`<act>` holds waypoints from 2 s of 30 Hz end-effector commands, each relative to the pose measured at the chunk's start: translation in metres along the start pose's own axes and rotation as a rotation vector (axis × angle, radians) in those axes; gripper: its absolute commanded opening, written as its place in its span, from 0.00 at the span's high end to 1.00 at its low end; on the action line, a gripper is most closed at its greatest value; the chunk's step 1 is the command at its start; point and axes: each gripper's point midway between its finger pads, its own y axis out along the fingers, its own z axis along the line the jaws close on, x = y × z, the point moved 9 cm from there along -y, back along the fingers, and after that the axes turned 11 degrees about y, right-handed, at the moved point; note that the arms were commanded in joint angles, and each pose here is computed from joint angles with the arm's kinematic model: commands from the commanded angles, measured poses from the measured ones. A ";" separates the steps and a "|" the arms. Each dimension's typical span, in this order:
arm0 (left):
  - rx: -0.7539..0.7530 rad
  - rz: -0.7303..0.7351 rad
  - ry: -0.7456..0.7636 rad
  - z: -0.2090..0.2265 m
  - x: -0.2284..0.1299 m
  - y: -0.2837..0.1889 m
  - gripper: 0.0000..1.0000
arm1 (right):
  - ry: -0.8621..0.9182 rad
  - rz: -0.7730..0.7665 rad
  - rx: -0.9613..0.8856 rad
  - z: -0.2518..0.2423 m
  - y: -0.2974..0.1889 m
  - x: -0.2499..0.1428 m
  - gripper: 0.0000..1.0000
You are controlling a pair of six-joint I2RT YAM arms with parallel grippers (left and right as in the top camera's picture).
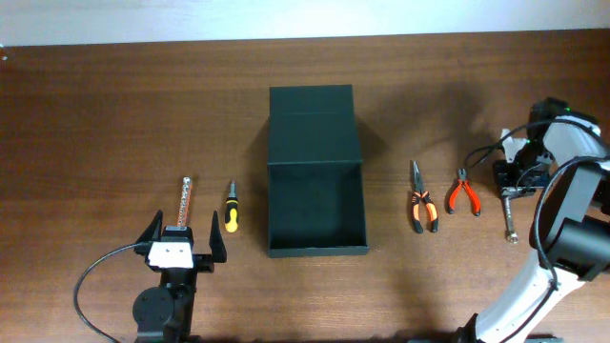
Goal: Pack container
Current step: 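Lower the right gripper and grasp the silver wrench's shaft, then lift the wrench and carry it over the green box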
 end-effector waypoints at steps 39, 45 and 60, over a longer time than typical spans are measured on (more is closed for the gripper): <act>0.005 0.001 0.016 0.000 -0.001 0.000 0.01 | -0.526 -0.457 0.124 0.229 -0.270 -0.021 0.96; 0.005 0.001 0.016 0.000 -0.001 0.000 0.01 | -0.802 -0.415 0.145 0.324 -0.264 -0.085 0.96; 0.006 0.001 0.016 0.000 -0.001 0.000 0.01 | -1.003 -0.202 0.073 0.392 -0.179 -0.126 0.96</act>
